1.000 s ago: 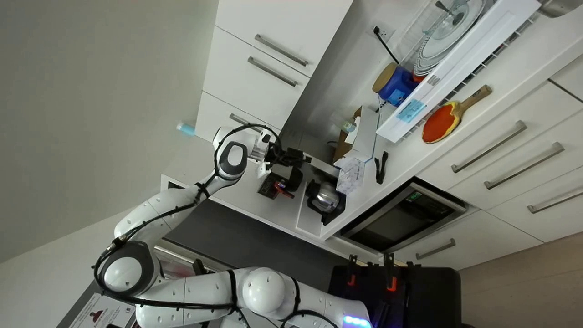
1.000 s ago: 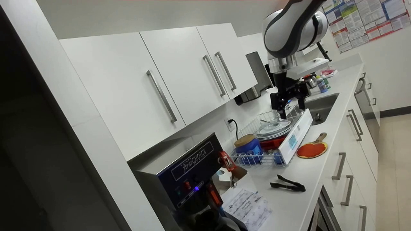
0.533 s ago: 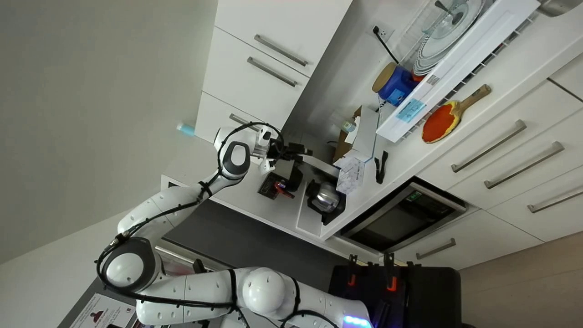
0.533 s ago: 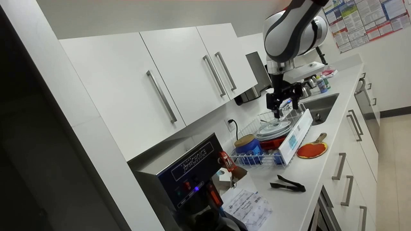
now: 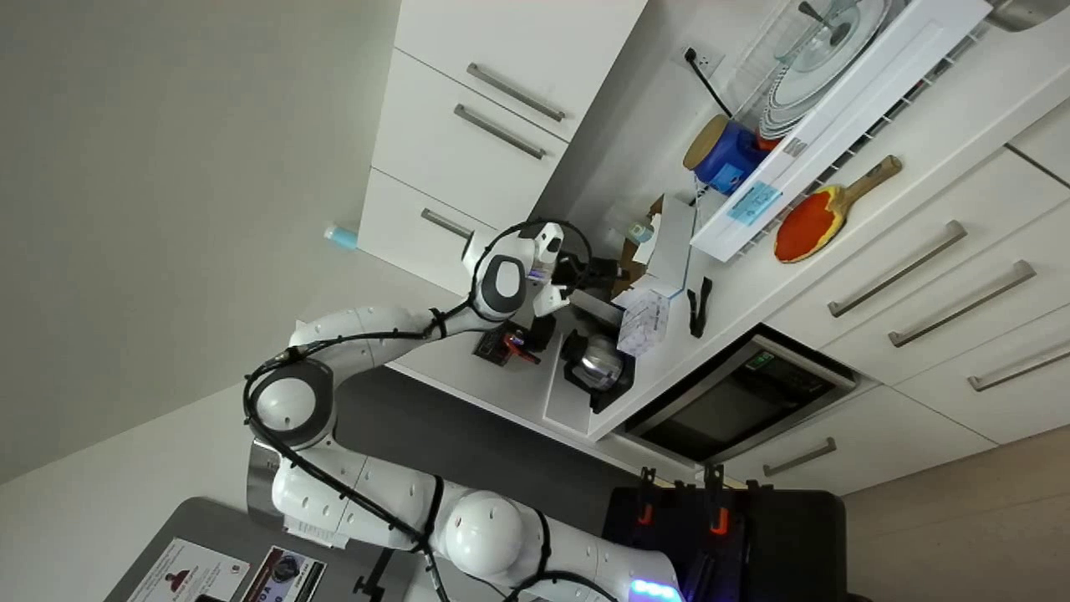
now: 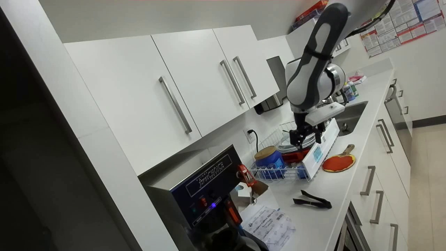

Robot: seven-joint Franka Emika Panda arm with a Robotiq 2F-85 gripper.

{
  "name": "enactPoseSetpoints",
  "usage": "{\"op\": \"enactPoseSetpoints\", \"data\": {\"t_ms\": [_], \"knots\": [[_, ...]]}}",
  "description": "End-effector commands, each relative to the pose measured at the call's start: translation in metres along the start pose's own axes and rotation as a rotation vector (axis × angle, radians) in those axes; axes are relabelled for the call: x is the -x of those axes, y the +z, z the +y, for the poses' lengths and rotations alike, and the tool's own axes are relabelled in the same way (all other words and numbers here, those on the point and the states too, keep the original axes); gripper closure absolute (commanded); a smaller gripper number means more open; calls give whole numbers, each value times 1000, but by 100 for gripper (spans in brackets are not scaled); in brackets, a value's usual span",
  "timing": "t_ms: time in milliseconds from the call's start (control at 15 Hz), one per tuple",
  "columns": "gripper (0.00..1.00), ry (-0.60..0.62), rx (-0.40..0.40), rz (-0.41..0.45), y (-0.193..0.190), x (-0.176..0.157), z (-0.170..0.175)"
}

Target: Put the black tongs in the dish rack

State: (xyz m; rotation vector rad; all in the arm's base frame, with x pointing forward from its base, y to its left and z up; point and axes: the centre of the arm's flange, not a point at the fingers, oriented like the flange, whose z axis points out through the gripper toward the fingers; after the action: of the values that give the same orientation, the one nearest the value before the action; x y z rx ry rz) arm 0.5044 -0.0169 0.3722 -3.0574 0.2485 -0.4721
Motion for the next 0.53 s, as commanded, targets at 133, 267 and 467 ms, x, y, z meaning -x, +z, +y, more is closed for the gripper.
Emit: {"op": "enactPoseSetpoints", "data": {"t_ms": [133, 267, 467], "knots": [[0, -62, 30, -64, 79, -27, -5], [0, -83, 50, -91, 102, -29, -8], [0, -117, 80, -135, 132, -29, -3]]}}
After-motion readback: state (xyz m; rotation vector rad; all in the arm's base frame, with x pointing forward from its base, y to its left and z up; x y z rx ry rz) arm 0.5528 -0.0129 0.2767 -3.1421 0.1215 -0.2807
